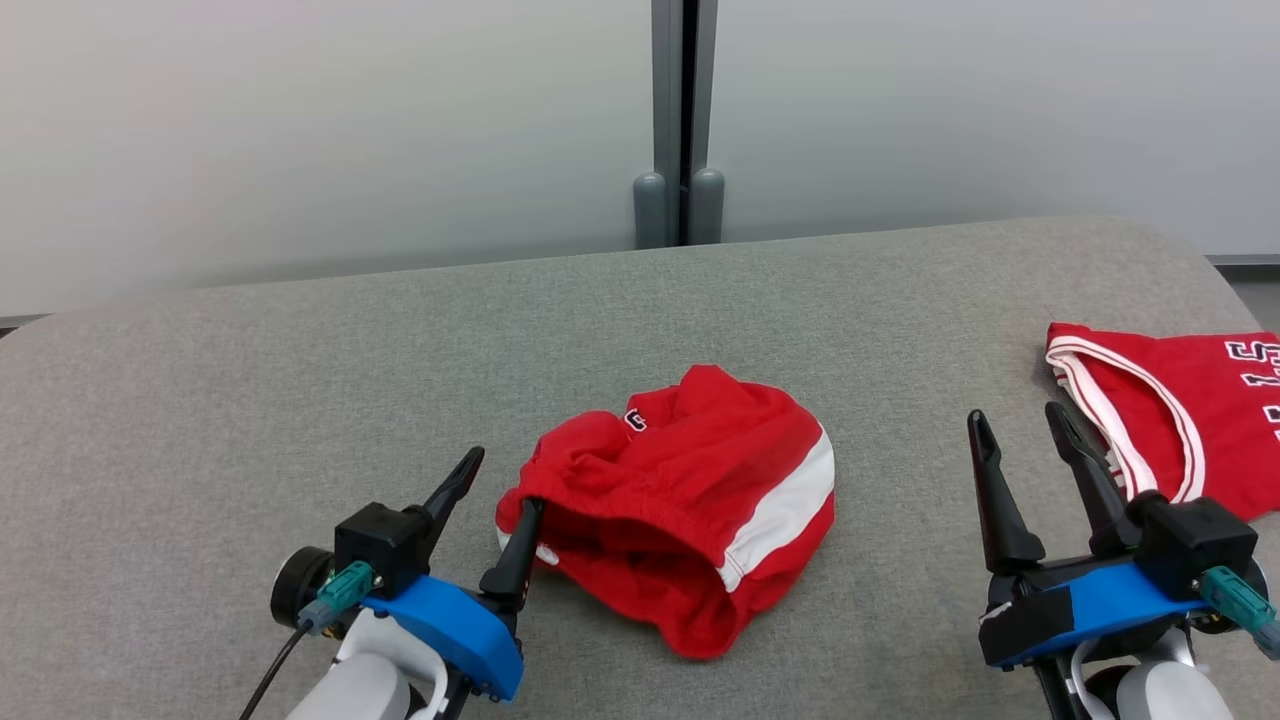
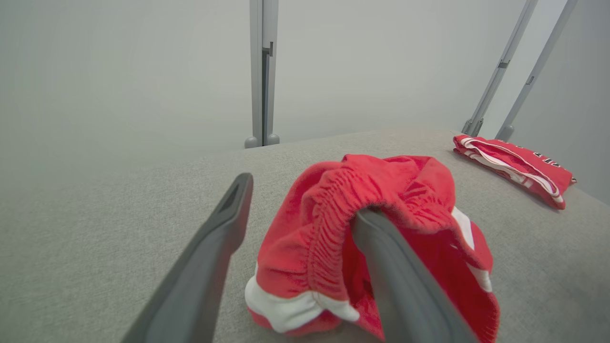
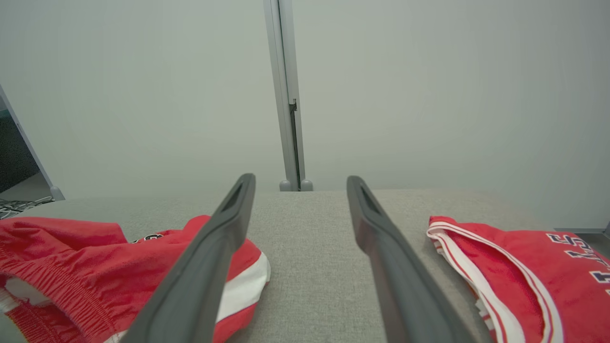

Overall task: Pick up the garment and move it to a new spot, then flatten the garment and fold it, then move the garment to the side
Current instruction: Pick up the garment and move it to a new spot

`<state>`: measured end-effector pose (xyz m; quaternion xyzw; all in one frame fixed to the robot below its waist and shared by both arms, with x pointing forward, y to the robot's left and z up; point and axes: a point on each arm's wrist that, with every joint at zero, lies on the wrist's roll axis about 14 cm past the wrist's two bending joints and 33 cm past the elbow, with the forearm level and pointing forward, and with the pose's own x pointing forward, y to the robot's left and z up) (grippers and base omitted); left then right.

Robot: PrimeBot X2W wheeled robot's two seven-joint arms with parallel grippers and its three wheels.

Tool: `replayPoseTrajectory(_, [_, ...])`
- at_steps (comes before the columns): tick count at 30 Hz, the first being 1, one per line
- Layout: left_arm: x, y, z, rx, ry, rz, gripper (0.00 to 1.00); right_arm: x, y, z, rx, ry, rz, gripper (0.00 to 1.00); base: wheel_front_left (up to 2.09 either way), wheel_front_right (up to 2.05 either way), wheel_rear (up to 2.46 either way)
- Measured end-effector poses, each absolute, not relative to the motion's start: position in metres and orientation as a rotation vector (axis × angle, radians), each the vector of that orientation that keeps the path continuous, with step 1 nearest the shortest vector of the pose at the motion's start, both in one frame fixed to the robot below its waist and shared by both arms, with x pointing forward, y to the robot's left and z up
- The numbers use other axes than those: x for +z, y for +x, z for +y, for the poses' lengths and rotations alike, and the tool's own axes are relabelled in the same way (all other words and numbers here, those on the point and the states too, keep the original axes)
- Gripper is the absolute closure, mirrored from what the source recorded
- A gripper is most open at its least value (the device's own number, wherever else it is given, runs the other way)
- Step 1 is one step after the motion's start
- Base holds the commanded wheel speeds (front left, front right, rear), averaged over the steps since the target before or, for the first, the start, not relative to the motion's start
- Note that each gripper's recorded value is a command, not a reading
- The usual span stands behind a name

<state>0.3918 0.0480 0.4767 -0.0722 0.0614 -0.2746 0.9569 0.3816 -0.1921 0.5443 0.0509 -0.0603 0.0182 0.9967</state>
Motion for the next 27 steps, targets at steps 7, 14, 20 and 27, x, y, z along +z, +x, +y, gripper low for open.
replayPoseTrajectory(7, [0.450, 0.374, 0.063, -0.540, -0.116, 0.238, 0.00, 0.542, 0.384, -0.184, 0.058, 0.107, -0.113, 0.00, 0.00, 0.00, 0.00])
replayPoseTrajectory(14, [0.429, 0.360, 0.078, -0.534, -0.071, 0.332, 0.00, 0.540, 0.387, -0.183, 0.062, 0.114, -0.106, 0.00, 0.00, 0.00, 0.00])
replayPoseTrajectory(20, [0.417, 0.348, 0.101, -0.494, -0.056, 0.388, 0.00, 0.536, 0.388, -0.180, 0.068, 0.117, -0.100, 0.00, 0.00, 0.00, 0.00])
replayPoseTrajectory(27, [0.456, 0.366, 0.148, -0.298, -0.150, 0.211, 0.00, 0.538, 0.393, -0.176, 0.081, 0.120, -0.105, 0.00, 0.00, 0.00, 0.00])
